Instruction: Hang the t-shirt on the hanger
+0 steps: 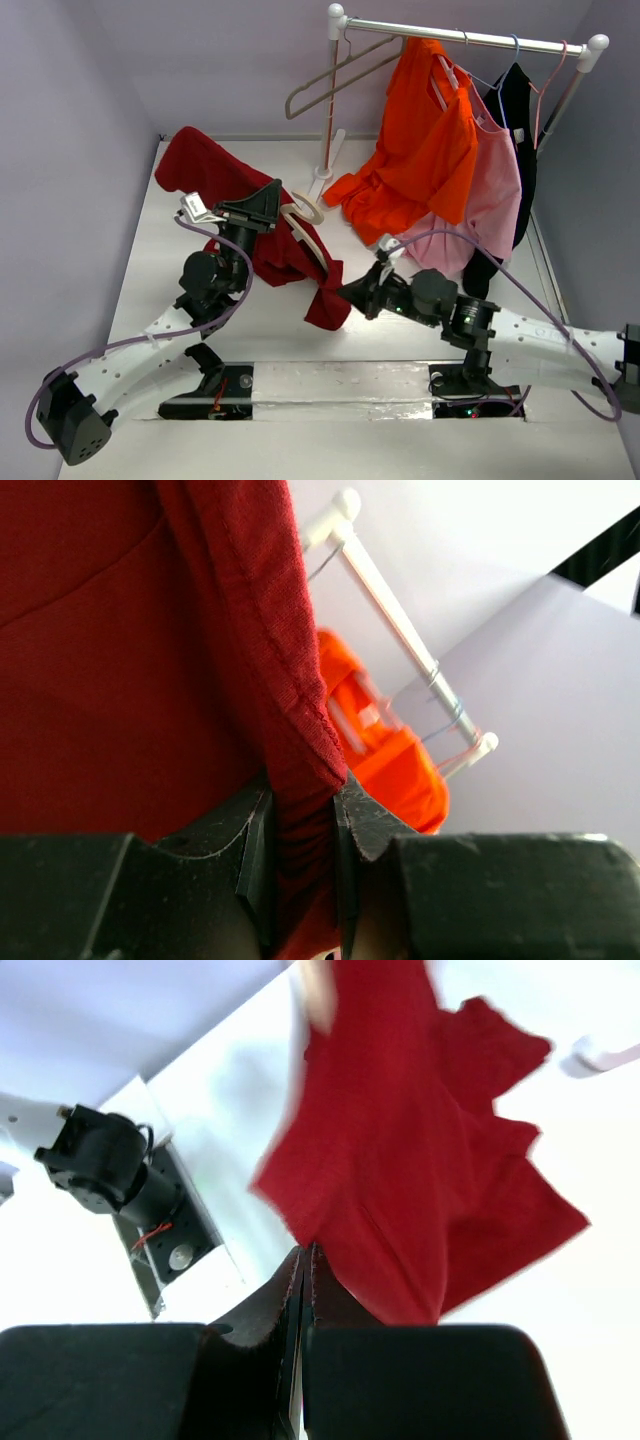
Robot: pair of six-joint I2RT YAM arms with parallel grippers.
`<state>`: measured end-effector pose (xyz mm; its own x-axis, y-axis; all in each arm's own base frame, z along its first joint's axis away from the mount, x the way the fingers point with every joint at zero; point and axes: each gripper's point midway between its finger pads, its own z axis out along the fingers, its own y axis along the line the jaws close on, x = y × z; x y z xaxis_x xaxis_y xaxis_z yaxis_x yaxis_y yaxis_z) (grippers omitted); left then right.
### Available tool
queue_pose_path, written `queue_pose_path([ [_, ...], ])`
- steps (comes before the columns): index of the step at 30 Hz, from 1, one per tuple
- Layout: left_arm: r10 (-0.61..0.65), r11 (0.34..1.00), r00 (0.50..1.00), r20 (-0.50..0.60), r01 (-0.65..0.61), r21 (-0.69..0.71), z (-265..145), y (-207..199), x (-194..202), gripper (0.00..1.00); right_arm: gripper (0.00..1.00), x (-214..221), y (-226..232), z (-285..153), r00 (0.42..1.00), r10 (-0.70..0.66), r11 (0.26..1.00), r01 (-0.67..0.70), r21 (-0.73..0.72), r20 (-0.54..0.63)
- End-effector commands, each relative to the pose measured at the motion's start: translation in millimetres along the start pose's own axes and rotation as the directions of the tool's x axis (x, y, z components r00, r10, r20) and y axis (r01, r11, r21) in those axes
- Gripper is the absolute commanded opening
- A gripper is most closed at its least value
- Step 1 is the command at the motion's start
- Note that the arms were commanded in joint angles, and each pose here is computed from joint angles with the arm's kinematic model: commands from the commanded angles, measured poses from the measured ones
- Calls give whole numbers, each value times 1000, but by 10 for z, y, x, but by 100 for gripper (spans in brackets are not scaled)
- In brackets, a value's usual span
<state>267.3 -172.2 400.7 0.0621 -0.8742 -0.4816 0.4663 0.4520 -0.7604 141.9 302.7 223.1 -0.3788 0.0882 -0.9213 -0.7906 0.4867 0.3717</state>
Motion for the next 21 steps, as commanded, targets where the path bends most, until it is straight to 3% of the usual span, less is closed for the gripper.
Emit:
queue_pose_path([
  [1, -95, 992, 995, 20, 93, 90, -25, -190, -86, 0, 0, -61, 276, 142, 998, -52, 999, 52, -6, -44],
  [3, -110, 991, 994, 10, 109, 79, -70, -170, -94, 0, 0, -154, 291, 178, 998, -48, 998, 49, 30, -45],
  [7, -148, 987, 989, -6, 148, 60, -151, -166, -142, 0, 53, -42, 204, 113, 993, -36, 995, 46, 90, -112],
  [10, -172, 984, 985, -18, 173, 52, -199, -149, -141, 0, 64, -14, 127, 9, 992, -39, 992, 52, 116, -116],
  [21, -214, 974, 975, -58, 218, 61, -192, -179, -41, 0, 68, -63, 100, 182, 982, -119, 980, 139, 139, -144],
])
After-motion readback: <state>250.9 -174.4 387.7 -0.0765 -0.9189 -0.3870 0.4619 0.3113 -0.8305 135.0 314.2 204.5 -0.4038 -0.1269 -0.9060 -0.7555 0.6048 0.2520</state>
